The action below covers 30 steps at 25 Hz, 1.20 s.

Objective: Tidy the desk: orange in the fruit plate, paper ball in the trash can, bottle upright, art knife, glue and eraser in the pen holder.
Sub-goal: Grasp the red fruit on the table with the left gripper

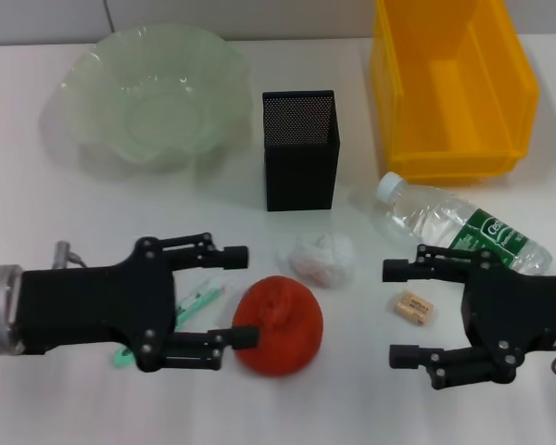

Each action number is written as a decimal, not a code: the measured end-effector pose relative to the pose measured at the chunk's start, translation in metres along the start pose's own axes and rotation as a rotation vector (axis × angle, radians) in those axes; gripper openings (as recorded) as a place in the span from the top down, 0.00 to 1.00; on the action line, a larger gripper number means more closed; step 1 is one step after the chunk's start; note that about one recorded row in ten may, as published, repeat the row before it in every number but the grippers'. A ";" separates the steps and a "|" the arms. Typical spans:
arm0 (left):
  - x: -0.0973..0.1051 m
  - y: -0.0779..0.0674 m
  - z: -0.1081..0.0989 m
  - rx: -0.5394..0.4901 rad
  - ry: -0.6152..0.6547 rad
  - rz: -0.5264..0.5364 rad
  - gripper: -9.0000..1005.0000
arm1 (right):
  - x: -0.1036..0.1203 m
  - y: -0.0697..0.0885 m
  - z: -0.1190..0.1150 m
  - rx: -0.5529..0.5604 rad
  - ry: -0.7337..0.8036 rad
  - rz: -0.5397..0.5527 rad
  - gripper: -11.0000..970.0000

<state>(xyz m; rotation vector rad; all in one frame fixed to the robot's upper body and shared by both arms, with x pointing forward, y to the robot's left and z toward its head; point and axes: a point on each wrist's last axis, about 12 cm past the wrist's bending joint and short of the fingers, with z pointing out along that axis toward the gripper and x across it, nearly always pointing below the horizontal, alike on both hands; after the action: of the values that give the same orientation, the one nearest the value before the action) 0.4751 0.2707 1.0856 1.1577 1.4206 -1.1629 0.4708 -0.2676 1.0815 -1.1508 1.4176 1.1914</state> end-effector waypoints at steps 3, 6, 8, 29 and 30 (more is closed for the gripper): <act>0.001 0.006 0.012 0.021 0.027 -0.006 0.26 | 0.002 0.004 -0.007 0.030 -0.016 -0.002 0.14; 0.006 0.013 0.024 0.019 0.078 -0.027 0.27 | 0.004 0.008 -0.015 0.063 -0.032 0.006 0.14; 0.011 0.020 0.040 0.030 0.161 -0.041 0.27 | 0.006 0.012 -0.022 0.088 -0.044 0.006 0.14; 0.025 0.030 0.051 -0.060 0.196 -0.083 0.30 | 0.021 0.030 -0.031 0.138 -0.083 0.016 0.14; 0.026 0.031 0.051 -0.074 0.203 -0.083 0.30 | 0.022 0.030 -0.031 0.141 -0.089 0.019 0.14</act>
<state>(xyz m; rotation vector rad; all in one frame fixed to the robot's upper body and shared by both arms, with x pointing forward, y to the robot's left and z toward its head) 0.5078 0.2258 1.0508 1.2008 1.6662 -1.0630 0.4358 -0.2972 1.0671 -0.9778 1.4244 1.1236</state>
